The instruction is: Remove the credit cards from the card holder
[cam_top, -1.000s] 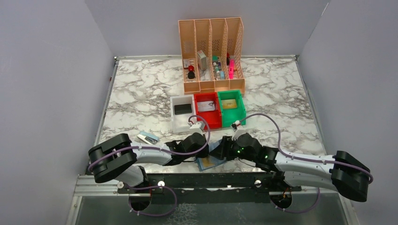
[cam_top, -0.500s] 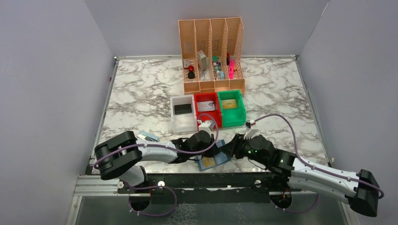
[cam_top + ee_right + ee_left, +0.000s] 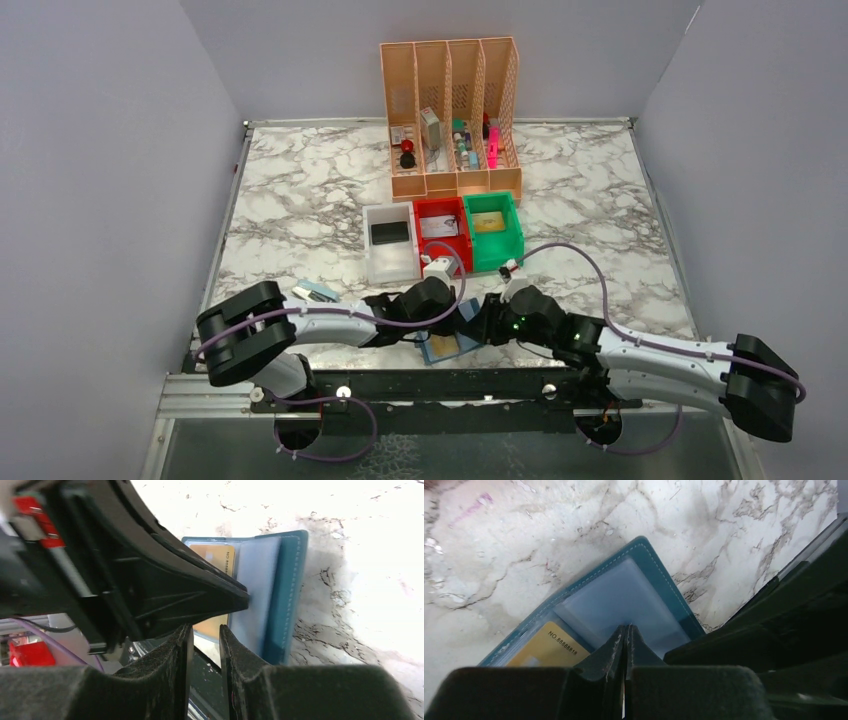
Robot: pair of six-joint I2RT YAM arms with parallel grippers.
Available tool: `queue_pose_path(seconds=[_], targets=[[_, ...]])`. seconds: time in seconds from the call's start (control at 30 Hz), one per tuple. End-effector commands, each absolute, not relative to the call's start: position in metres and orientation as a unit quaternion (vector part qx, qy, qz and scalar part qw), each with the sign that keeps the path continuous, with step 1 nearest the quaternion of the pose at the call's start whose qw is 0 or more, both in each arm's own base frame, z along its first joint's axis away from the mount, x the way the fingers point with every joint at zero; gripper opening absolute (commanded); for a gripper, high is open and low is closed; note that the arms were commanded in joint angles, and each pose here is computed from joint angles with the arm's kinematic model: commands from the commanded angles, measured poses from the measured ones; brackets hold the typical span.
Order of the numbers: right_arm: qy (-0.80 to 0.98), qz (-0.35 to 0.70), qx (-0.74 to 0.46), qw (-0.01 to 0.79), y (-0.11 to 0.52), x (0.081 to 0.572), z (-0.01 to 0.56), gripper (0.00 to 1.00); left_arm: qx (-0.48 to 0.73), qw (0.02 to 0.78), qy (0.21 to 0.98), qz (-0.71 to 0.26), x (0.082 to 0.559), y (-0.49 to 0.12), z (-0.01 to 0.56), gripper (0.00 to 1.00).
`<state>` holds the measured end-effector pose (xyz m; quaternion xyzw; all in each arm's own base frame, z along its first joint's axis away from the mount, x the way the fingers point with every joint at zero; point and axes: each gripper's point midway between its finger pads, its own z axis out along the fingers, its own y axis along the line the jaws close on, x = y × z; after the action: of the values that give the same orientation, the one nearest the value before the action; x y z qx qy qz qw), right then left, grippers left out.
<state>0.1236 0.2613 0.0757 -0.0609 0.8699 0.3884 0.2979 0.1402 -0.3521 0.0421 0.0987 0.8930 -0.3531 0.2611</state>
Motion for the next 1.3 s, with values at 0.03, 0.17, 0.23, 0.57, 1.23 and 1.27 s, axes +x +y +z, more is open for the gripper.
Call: queue_pose_path(seconds=[0.03,0.17,0.23,0.57,1.23,1.27], targets=[[0.853,0.420,-0.071,0.301,0.279,0.127,0.089,0.30,0.098,0.297,0.894,-0.320,0.148,-0.333,0.058,0.05],[0.861,0.410,-0.077,0.290,0.282,0.126,0.081,0.30,0.089,0.306,0.896,-0.308,0.150,-0.321,0.057,0.06],[0.867,0.403,-0.080,0.282,0.284,0.126,0.077,0.30,0.086,0.307,0.899,-0.302,0.150,-0.318,0.056,0.06],[0.899,0.343,-0.100,0.255,0.287,0.131,0.050,0.31,0.075,0.312,0.897,-0.303,0.144,-0.299,0.066,0.07],[0.912,0.329,-0.058,0.239,0.282,0.131,0.024,0.30,0.160,0.221,0.930,-0.246,0.110,-0.280,0.028,0.29],[0.910,0.335,-0.057,0.238,0.283,0.130,0.024,0.30,0.161,0.219,0.930,-0.246,0.109,-0.279,0.027,0.29]])
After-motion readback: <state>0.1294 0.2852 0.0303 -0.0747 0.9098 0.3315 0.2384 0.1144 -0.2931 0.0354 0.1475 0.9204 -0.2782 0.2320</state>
